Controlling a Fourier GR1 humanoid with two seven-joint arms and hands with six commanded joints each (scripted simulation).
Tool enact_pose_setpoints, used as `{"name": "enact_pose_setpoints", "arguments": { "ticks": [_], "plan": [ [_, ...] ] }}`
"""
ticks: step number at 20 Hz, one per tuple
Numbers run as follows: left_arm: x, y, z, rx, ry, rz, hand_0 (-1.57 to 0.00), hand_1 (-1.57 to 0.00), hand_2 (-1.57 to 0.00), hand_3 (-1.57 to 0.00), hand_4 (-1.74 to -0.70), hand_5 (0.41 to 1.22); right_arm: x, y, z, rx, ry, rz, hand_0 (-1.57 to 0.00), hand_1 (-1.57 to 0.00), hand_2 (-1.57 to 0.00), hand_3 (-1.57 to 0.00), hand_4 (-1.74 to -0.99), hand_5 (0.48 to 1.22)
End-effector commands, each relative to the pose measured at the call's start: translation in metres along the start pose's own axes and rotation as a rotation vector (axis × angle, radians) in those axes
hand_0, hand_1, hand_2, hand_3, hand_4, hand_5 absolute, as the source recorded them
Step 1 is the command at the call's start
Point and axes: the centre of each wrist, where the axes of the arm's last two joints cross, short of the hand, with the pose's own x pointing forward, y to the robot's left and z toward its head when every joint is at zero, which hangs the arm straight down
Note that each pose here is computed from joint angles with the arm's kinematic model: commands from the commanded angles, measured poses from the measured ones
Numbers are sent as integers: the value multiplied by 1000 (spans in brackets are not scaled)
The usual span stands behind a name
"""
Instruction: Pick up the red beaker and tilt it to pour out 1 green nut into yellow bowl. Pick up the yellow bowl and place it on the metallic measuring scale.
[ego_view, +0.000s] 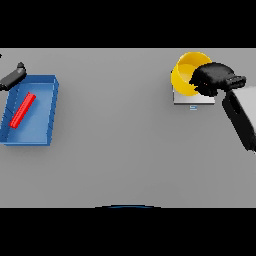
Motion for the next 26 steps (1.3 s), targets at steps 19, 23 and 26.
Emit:
{"name": "enact_pose_setpoints", "arguments": {
  "ticks": [19,23,26],
  "plan": [
    [-3,1,-4,-4,12,-1,1,1,1,1,-846,766,-18,10,-11,79,89,-96,-581,-436,-457,-662,-1528,899],
    [-2,4,-6,-6,0,6,1,1,1,1,-853,771,-21,9,-9,100,94,-82,-237,-178,-256,-465,-1471,836],
    [-1,-1,-3,-2,-4,-2,1,1,1,1,-854,774,-24,12,-8,111,96,-54,-121,-91,-145,-360,-1442,811]
  ]
}}
